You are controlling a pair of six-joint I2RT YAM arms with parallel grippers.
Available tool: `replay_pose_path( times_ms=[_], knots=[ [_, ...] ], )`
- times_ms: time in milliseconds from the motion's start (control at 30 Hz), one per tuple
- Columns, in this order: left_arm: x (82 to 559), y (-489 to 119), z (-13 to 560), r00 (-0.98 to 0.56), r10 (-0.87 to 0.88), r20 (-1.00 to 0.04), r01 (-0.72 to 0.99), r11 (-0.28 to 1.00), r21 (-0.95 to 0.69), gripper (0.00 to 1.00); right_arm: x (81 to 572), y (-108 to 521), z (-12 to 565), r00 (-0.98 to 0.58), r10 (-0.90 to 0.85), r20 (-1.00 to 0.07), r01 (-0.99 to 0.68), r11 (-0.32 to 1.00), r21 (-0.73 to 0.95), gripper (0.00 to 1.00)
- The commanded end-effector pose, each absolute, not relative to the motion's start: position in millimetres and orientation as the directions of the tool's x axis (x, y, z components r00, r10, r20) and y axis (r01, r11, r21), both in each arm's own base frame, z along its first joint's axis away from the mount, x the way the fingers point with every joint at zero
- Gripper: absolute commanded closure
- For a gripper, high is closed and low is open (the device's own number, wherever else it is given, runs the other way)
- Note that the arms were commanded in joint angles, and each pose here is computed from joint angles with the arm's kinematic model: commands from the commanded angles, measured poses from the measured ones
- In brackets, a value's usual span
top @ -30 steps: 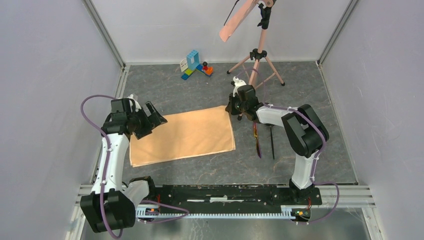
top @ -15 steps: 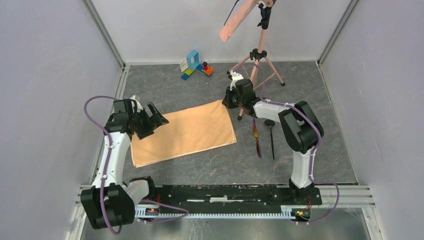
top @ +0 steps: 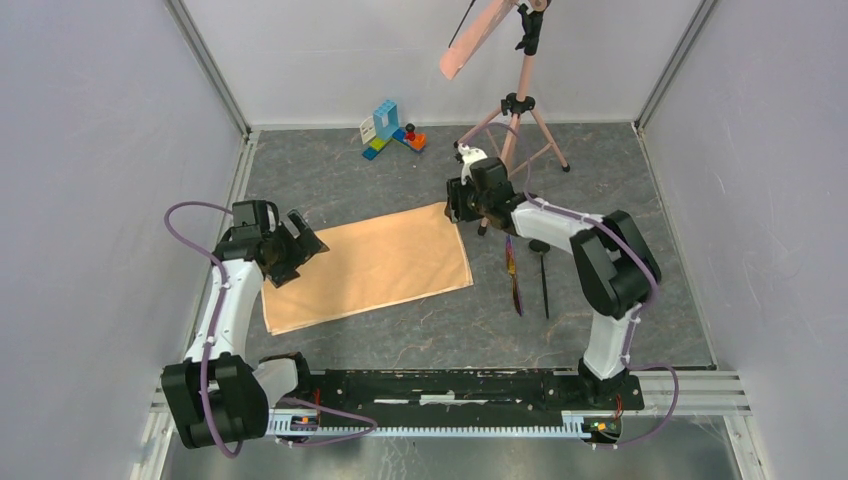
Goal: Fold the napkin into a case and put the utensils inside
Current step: Smooth out the rectangle-folded napkin at the center of the board.
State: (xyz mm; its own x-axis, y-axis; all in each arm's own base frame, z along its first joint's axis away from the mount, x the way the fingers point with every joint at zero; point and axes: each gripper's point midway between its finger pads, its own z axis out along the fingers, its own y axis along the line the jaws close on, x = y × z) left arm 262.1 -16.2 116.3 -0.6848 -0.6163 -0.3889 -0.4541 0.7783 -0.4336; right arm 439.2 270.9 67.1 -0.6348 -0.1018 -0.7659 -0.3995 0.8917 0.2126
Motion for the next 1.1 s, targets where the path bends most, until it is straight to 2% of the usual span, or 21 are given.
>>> replay_pose_path(
  times_ms=[0, 167, 300, 367, 600, 800, 933, 1067],
  knots=[
    [269.0, -3.5, 118.1, -0.616, -0.671, -0.413, -0.528, 0.741, -0.415, 0.00, 379.1, 298.5, 108.5, -0.610, -0.121, -0.783, -0.516, 0.811, 0.276, 0.46],
    [262.8, 1.3, 111.4, -0.647, -0.656, -0.390, -0.548, 0.755, -0.361, 0.00, 314.3, 319.1, 88.4, -0.609, -0.196, -0.768, -0.627, 0.713, 0.314, 0.55],
    [256.2, -4.6, 99.1, -0.664, -0.665, -0.342, -0.558, 0.745, -0.365, 0.00, 297.3, 306.4, 63.2, -0.633, -0.227, -0.741, -0.619, 0.722, 0.308, 0.64],
    [256.2, -5.0, 97.3, -0.662, -0.664, -0.347, -0.554, 0.746, -0.370, 0.00, 293.7, 292.8, 50.9, -0.648, -0.228, -0.727, -0.585, 0.760, 0.283, 0.69],
    [260.6, -9.1, 95.8, -0.716, -0.618, -0.324, -0.509, 0.780, -0.363, 0.00, 278.5, 227.3, 19.0, -0.683, -0.177, -0.709, -0.402, 0.901, 0.163, 0.76],
    [268.9, -3.2, 85.5, -0.720, -0.616, -0.321, -0.521, 0.784, -0.337, 0.00, 265.9, 191.0, 19.0, -0.646, -0.093, -0.757, -0.299, 0.944, 0.139, 0.76],
    [277.9, 5.6, 75.5, -0.699, -0.633, -0.333, -0.553, 0.774, -0.308, 0.00, 266.1, 211.9, 36.9, -0.613, -0.082, -0.786, -0.384, 0.900, 0.205, 0.73],
    [282.2, 16.8, 64.1, -0.683, -0.642, -0.349, -0.587, 0.766, -0.262, 0.00, 264.2, 234.2, 50.9, -0.599, -0.089, -0.796, -0.471, 0.843, 0.261, 0.66]
  ],
)
